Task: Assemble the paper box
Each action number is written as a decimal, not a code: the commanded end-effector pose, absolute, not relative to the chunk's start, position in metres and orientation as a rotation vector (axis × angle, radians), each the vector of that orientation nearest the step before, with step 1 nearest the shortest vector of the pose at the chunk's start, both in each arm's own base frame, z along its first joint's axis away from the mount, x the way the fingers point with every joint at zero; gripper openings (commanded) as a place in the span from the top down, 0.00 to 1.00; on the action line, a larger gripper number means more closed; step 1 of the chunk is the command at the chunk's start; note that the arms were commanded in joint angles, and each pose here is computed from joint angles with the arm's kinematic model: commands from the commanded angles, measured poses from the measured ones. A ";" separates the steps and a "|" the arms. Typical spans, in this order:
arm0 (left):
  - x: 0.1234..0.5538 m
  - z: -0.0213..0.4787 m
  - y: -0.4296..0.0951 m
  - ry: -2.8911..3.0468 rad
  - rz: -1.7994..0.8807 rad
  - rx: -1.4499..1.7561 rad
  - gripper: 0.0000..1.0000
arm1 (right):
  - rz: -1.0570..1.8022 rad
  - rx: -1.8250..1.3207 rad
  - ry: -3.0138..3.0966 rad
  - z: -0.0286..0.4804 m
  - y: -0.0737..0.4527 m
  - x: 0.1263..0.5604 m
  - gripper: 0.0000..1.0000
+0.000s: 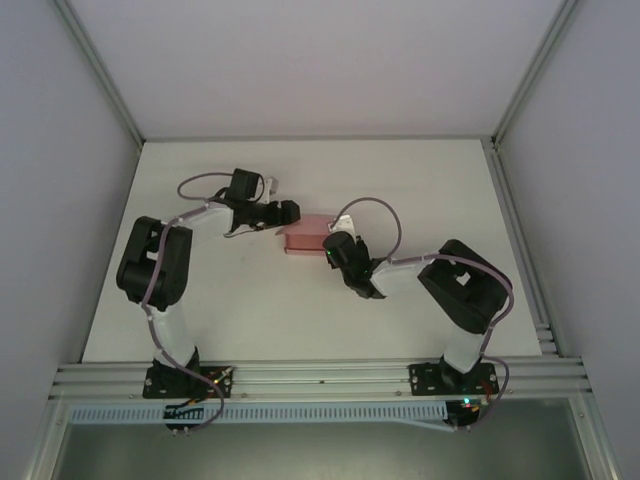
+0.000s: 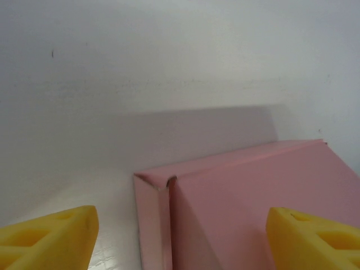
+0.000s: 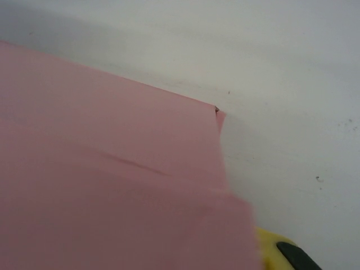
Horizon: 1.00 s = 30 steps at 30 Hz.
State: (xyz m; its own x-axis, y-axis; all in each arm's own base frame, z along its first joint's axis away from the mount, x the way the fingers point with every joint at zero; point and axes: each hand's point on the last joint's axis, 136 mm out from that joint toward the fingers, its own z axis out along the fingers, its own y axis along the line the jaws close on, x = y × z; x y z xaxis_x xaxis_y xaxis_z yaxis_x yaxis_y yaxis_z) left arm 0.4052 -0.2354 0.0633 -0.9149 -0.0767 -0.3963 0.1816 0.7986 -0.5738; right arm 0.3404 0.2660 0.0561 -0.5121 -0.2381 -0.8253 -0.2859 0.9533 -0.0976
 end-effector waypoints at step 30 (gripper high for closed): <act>0.375 0.020 -0.237 2.667 -0.988 0.076 0.65 | 0.591 -0.006 2.158 0.154 0.211 0.277 0.00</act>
